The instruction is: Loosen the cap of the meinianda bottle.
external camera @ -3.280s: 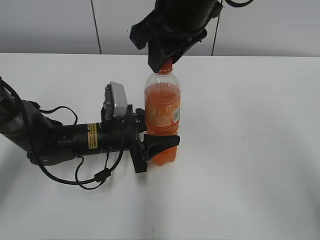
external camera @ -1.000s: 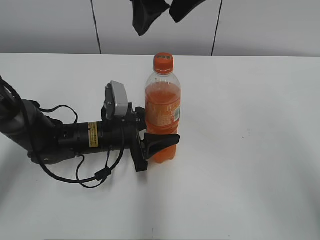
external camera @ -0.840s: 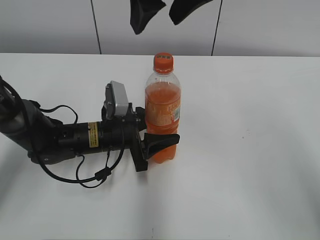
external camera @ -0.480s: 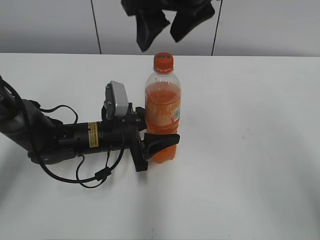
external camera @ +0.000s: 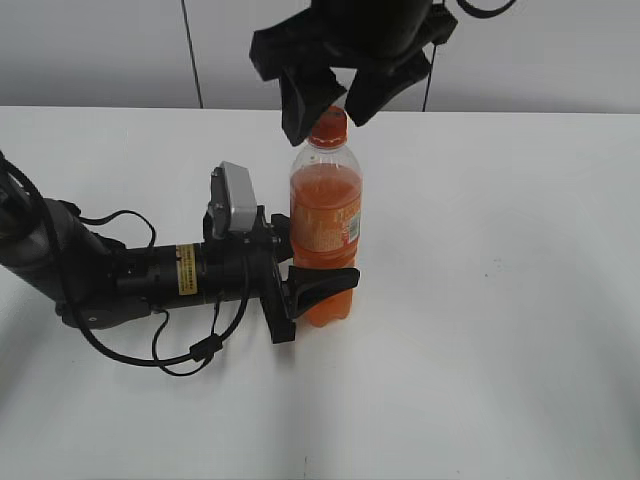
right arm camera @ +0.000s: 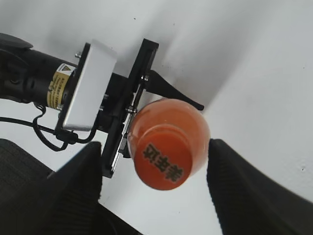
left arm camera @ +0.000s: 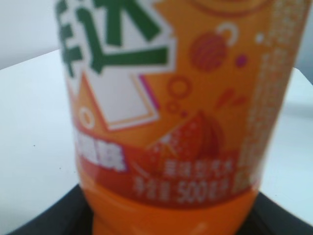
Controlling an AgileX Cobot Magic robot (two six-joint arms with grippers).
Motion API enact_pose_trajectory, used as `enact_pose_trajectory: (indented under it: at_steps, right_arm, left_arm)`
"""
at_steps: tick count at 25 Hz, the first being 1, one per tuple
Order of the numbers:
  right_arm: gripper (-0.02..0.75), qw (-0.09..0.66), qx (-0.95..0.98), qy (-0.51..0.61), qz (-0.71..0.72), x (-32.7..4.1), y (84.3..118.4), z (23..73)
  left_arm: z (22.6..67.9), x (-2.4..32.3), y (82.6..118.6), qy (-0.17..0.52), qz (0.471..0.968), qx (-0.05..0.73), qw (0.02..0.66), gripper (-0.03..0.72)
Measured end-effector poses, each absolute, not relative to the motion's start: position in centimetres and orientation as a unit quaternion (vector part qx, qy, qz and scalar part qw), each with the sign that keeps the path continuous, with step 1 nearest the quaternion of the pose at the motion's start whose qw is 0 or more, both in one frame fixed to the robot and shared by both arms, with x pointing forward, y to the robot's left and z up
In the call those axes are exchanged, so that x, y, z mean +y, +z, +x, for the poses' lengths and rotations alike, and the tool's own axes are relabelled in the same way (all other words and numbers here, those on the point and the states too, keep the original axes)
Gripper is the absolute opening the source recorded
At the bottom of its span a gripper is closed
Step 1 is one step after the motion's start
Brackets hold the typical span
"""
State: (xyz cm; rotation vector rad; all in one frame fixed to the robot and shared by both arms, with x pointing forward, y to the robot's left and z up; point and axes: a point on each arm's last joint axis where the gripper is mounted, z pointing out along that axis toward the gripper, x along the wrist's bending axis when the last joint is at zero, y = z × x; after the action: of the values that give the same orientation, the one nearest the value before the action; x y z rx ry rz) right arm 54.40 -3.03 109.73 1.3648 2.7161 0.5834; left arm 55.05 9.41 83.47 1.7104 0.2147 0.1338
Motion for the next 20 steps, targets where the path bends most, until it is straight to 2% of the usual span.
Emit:
enact_pose_trajectory:
  at_steps: [8,10,14,20]
  right_arm:
    - [0.491,0.021,0.878,0.184,0.441,-3.07,109.48,54.36]
    - [0.453,0.022,0.878,0.184,0.44,-3.08,109.48,54.36]
    - [0.283,0.03,0.882,0.18,0.434,-3.18,109.46,54.45]
    - [0.266,0.054,0.906,0.172,0.384,-3.36,109.44,54.6]
  left_arm:
    - [55.05,9.41,83.47,0.059,0.753,0.094,0.649,0.395]
    - [55.05,9.41,83.47,0.059,0.753,0.094,0.649,0.395]
    - [55.05,9.41,83.47,0.059,0.753,0.094,0.649,0.395]
    - [55.06,9.41,83.47,0.059,0.753,0.095,0.649,0.395]
